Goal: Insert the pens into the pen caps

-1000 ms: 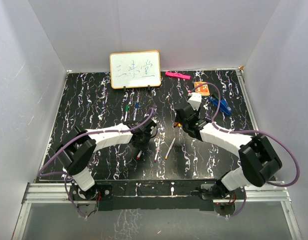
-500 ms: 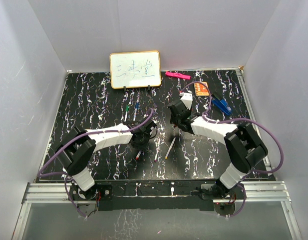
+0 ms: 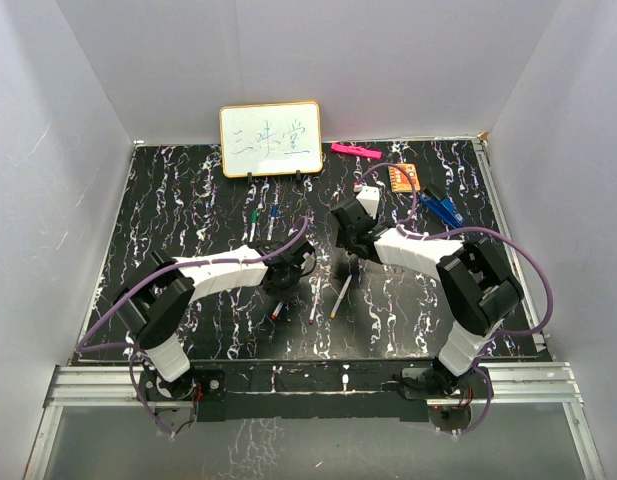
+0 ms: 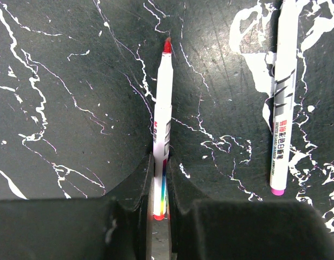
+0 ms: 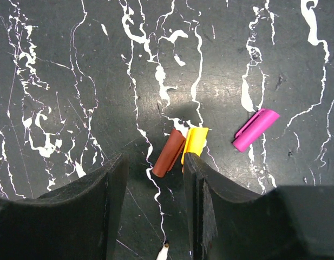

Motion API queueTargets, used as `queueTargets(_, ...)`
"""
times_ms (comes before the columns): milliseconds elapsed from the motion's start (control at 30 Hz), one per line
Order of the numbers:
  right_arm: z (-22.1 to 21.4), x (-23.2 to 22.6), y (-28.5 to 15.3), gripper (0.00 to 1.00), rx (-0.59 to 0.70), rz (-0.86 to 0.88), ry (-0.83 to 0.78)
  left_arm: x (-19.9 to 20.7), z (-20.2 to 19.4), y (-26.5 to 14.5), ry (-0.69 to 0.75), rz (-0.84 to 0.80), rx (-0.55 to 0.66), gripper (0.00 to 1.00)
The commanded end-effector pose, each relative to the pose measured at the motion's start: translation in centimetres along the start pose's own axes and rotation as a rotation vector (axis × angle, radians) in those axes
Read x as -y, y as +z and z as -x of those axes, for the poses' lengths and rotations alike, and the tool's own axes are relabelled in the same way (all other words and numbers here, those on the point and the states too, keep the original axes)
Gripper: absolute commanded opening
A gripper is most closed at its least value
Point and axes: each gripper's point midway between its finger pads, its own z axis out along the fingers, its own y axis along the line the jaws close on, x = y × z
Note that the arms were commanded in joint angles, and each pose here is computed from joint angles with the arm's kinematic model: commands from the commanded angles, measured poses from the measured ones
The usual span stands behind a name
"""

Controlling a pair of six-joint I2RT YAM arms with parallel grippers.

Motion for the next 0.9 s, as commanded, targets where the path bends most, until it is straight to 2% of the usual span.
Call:
queueTargets(0, 1.8, -1.4, 0.2, 0.43, 0.027, 0.026, 0.041, -1.5, -3.9, 1.2, 0.000, 0.050, -0.124, 0.00)
queueTargets(867, -0.8, -0.4, 2.8, 0.40, -0.045, -0.074, 0.027, -1.2, -3.6, 1.8, -0.011, 0.035, -0.110, 0.00)
